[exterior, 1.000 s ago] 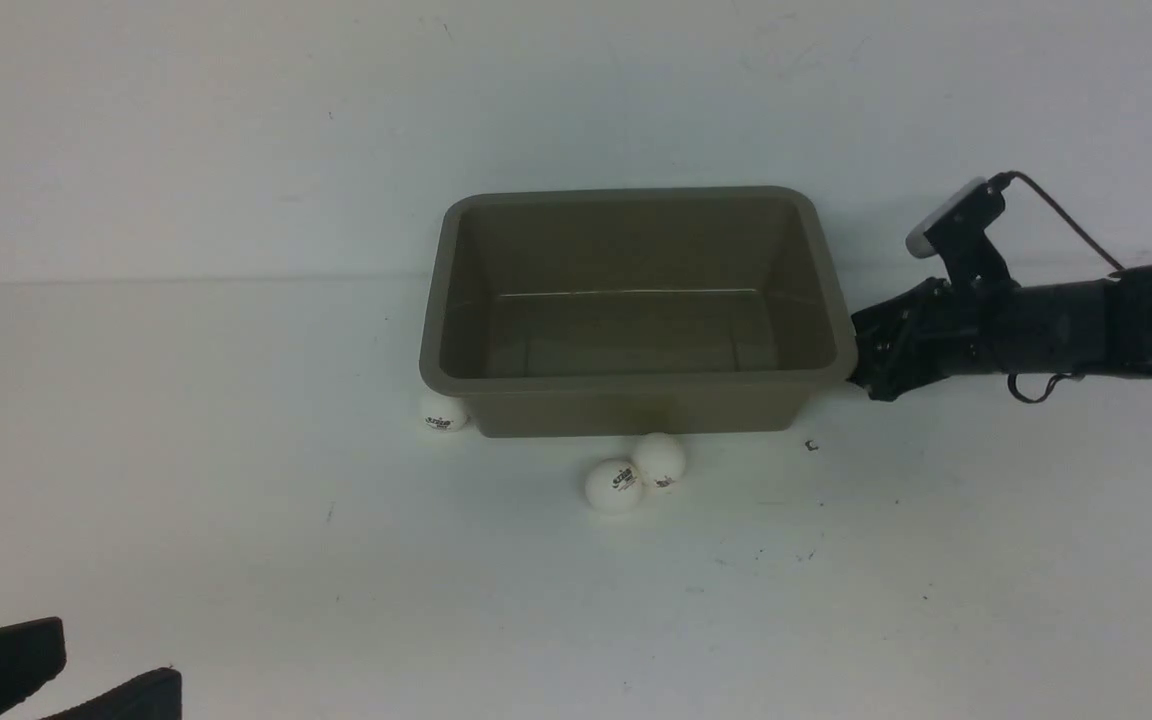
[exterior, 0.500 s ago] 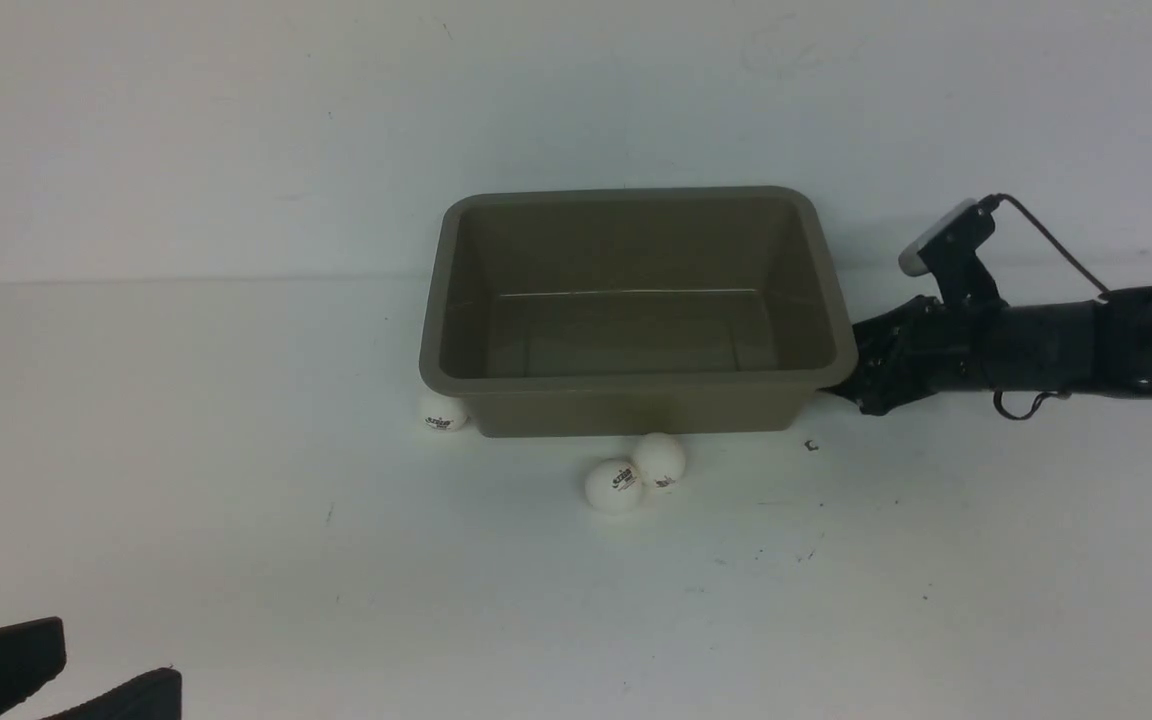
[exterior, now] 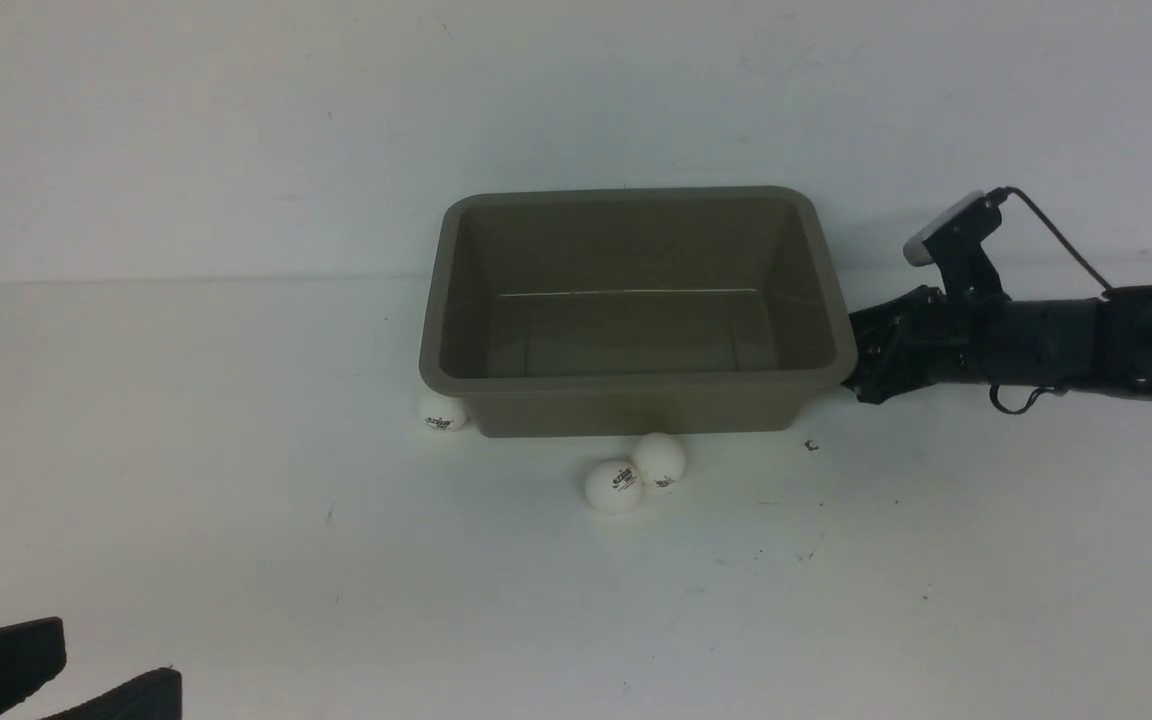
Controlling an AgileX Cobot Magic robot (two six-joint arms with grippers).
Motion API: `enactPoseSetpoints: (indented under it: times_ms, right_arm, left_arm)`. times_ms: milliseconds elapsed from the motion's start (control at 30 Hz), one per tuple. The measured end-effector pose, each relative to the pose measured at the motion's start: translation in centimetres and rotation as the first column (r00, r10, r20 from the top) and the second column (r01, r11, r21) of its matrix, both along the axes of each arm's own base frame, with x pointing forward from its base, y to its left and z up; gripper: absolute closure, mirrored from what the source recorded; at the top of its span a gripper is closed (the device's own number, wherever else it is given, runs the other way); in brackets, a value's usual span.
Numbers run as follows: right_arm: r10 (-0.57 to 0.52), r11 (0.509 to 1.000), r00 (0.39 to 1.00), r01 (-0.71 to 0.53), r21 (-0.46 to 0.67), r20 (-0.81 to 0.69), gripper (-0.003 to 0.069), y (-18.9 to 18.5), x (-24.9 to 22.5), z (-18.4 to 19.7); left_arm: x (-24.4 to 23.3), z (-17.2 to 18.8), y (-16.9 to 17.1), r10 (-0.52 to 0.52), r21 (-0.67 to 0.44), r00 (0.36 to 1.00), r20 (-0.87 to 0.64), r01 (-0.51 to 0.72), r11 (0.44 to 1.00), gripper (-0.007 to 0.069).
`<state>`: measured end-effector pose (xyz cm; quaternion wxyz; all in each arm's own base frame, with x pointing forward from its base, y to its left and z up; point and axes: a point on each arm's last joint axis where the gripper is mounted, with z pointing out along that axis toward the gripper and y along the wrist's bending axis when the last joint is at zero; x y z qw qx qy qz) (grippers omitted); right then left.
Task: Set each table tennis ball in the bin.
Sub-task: Use the right arm to clamp the table tennis ball closest to it
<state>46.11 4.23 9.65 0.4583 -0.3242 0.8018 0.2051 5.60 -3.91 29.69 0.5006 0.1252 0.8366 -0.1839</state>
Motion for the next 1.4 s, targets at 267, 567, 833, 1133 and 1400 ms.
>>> enactPoseSetpoints:
  times_ms: [267, 567, 833, 1133, 1400]
  right_arm:
    - [0.000, 1.000, 1.000, 0.000, 0.000, 0.000, 0.0304, 0.0, 0.0, 0.0]
    - [-0.011, 1.000, 1.000, 0.011, -0.027, 0.016, 0.0303, -0.2, 0.2, 0.0]
    - [-0.032, 1.000, 0.999, 0.031, 0.001, 0.015, 0.0303, -1.7, 0.2, 0.1]
    - [0.040, 0.995, 0.999, -0.040, 0.089, -0.004, 0.0303, -3.5, -0.6, 1.4]
    - [0.102, 0.991, 0.987, -0.111, 0.072, 0.121, 0.0303, -3.2, -1.3, 7.3]
  left_arm:
    - [0.0, 0.0, 0.0, 0.000, 0.001, 1.000, 0.000, 0.000, 1.000, 0.0147]
    - [0.0, 0.0, 0.0, 0.000, 0.001, 1.000, 0.000, 0.000, 1.000, 0.0147]
    - [0.0, 0.0, 0.0, 0.000, 0.001, 1.000, 0.000, 0.000, 1.000, 0.0147]
    - [0.0, 0.0, 0.0, 0.000, 0.001, 1.000, 0.000, 0.000, 1.000, 0.0147]
    - [0.0, 0.0, 0.0, 0.000, 0.001, 1.000, 0.000, 0.000, 1.000, 0.0147]
